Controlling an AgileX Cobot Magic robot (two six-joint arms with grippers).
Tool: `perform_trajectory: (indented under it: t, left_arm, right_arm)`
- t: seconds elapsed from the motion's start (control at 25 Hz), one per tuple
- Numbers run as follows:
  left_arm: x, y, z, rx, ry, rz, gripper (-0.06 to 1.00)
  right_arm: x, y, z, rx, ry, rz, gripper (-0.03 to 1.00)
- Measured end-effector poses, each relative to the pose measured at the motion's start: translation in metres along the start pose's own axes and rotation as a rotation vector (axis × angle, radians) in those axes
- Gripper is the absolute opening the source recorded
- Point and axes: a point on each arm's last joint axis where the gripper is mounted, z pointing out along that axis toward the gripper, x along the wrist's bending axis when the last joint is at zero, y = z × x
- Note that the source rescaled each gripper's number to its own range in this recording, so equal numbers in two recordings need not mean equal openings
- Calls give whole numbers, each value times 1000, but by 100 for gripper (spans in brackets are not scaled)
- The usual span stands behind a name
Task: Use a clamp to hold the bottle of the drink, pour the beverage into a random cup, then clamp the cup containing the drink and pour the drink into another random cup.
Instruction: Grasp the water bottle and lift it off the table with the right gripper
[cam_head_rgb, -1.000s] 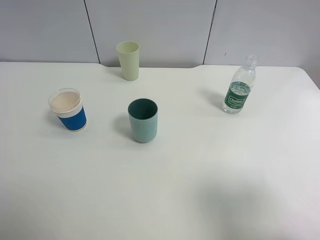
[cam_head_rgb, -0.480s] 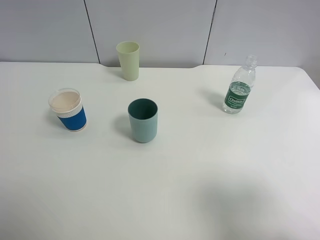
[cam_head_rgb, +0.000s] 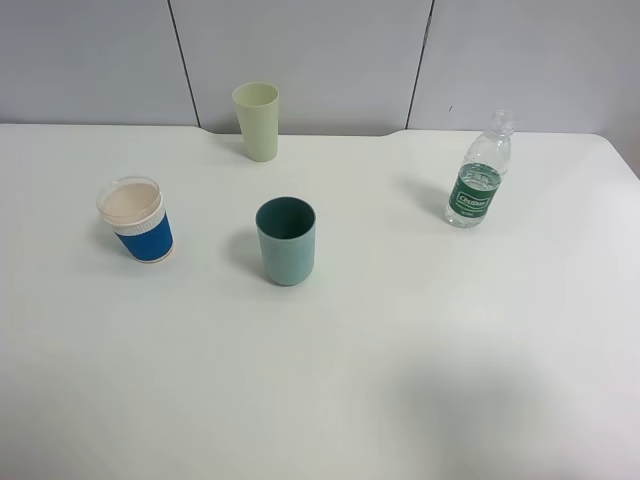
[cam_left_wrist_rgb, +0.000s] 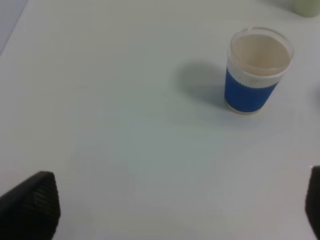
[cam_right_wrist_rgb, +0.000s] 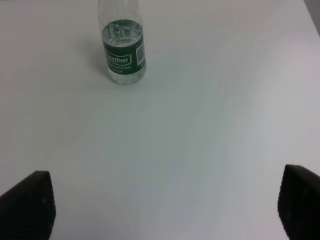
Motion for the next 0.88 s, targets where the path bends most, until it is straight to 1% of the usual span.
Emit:
perform_trajectory:
  t: [0.88]
  left_arm:
    - [0,0,0,0,0,0,100]
  right_arm:
    - [0,0,0,0,0,0,76]
